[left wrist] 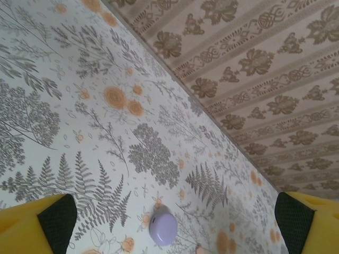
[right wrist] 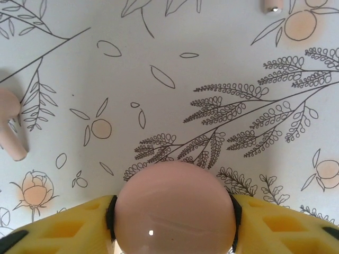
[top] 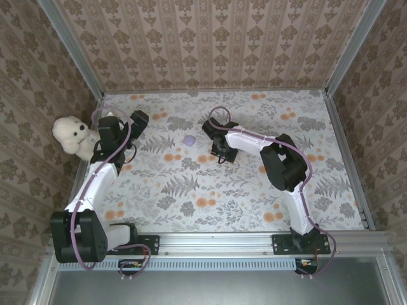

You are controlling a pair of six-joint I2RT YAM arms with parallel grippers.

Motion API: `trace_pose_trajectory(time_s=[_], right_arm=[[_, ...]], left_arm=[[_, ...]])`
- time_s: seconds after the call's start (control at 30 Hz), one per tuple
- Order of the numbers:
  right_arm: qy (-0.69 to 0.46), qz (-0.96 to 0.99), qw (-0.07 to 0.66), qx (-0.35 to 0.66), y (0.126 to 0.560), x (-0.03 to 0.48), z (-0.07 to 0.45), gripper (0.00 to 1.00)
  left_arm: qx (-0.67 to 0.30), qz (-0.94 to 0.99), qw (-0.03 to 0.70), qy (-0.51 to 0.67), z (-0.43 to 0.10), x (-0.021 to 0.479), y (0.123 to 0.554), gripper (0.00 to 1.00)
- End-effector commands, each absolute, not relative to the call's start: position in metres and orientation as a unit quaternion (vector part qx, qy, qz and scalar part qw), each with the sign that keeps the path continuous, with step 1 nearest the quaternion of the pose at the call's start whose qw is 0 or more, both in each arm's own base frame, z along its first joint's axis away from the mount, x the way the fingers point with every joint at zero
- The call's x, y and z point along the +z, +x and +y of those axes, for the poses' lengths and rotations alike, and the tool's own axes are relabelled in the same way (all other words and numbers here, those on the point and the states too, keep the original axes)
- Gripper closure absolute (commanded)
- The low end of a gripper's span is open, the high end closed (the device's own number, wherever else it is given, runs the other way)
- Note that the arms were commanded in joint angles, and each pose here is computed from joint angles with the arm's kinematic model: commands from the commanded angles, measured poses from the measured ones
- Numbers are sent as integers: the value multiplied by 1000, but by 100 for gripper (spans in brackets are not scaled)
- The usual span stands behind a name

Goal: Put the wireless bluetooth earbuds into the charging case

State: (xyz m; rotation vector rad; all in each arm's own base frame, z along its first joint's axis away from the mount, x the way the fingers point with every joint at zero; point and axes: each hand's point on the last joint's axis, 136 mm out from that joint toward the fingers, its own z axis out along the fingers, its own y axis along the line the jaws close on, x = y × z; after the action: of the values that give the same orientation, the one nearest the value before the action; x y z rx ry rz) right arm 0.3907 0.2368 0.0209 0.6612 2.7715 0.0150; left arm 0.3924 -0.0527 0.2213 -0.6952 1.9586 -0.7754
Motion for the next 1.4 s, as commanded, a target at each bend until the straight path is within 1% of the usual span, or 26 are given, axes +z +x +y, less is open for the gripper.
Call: trace_pose_trajectory(time_s=[0.0, 0.17, 0.3, 0.4, 0.5, 0.6, 0.73, 1.13, 1.37], right_arm=[[179, 975, 132, -15, 377, 9, 230, 52], [135, 983, 128, -2, 361, 9, 230, 57], [100, 988, 119, 11, 343, 10, 236, 58], [73, 991, 115, 6, 330, 11, 239, 56], [61, 992, 112, -5, 324, 10, 238, 50], [68, 991, 113, -11, 325, 10, 237, 41], [94, 989, 115, -9, 329, 11, 240, 36], [184, 977, 109, -13, 334, 6, 240, 34], [187, 976, 109, -28, 334, 4, 236, 34]], left_arm=[[-346, 785, 449, -248, -67, 248, 397, 2], [-350, 789, 459, -211, -84, 263, 396, 2], [-353, 794, 459, -185, -101, 270, 396, 2], [-353, 796, 461, -168, -113, 273, 396, 2], [-354, 797, 466, -151, -125, 277, 396, 2], [-354, 799, 467, -134, -139, 279, 395, 1], [-349, 805, 464, -118, -153, 276, 395, 0], [-333, 822, 451, -99, -172, 254, 394, 0], [-327, 829, 443, -96, -173, 243, 394, 0]])
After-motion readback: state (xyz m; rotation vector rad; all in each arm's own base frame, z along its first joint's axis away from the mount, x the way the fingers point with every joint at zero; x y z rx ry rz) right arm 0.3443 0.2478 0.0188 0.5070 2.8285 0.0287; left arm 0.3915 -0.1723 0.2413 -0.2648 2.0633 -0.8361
